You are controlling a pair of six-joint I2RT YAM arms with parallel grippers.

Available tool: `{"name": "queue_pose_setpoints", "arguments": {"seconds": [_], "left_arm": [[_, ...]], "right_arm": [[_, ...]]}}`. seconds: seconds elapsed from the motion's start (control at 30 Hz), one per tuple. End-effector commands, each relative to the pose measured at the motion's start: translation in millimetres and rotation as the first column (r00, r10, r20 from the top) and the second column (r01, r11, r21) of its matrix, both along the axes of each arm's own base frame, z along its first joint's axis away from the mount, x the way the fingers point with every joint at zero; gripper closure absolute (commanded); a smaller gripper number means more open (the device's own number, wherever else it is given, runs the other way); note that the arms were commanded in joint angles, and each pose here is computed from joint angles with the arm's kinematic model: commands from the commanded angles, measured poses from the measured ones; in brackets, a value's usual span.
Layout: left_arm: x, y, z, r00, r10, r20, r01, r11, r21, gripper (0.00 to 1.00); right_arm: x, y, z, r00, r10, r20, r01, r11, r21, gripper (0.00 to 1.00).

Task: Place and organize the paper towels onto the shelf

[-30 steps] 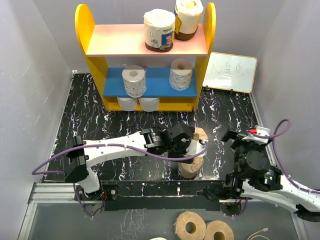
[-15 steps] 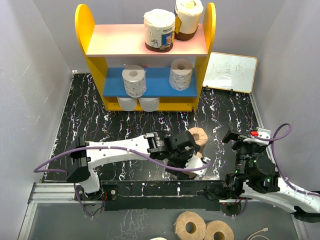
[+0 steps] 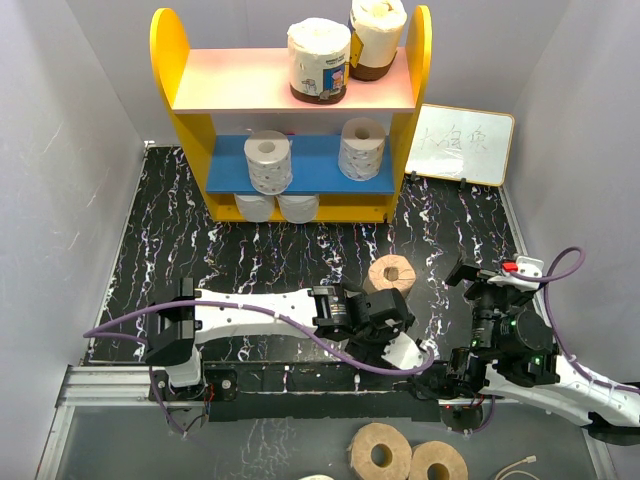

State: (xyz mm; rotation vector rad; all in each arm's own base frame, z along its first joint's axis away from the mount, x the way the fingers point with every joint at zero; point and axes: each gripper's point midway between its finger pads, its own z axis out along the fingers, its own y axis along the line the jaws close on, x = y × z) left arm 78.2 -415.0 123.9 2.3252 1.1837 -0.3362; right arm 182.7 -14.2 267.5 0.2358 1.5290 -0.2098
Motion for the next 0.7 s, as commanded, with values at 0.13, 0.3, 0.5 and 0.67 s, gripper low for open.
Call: {"name": "queue_pose_setpoints", "arguments": {"seconds": [0.13,0.3,0.5,0.67], "left_arm": [[24,-10,-2,0.991,0.086,0.099,-0.080,0.995,-0.058,0.34],[26,-8,-2,0.987,0.133,0.093,-0.127,0.990,-0.065,0.40],[30,5,-10,0.979,0.164,0.117,-0.159,0.986,-0.048,0.51],[23,12,-19,0.984,0.159,0.079,-0.159,0.987,-0.010,0.95]], "right_arm": [[-2,-5,4,1.000,0.005,0.025,-0.006,0.998,0.066,0.02],[-2,-6,4,1.000,0.005,0.026,-0.006,0.998,0.068,0.02],[-2,-6,5,1.000,0.006,0.027,-0.008,0.998,0.069,0.02],[-3,-6,4,1.000,0.004,0.026,-0.006,0.998,0.070,0.02]]}}
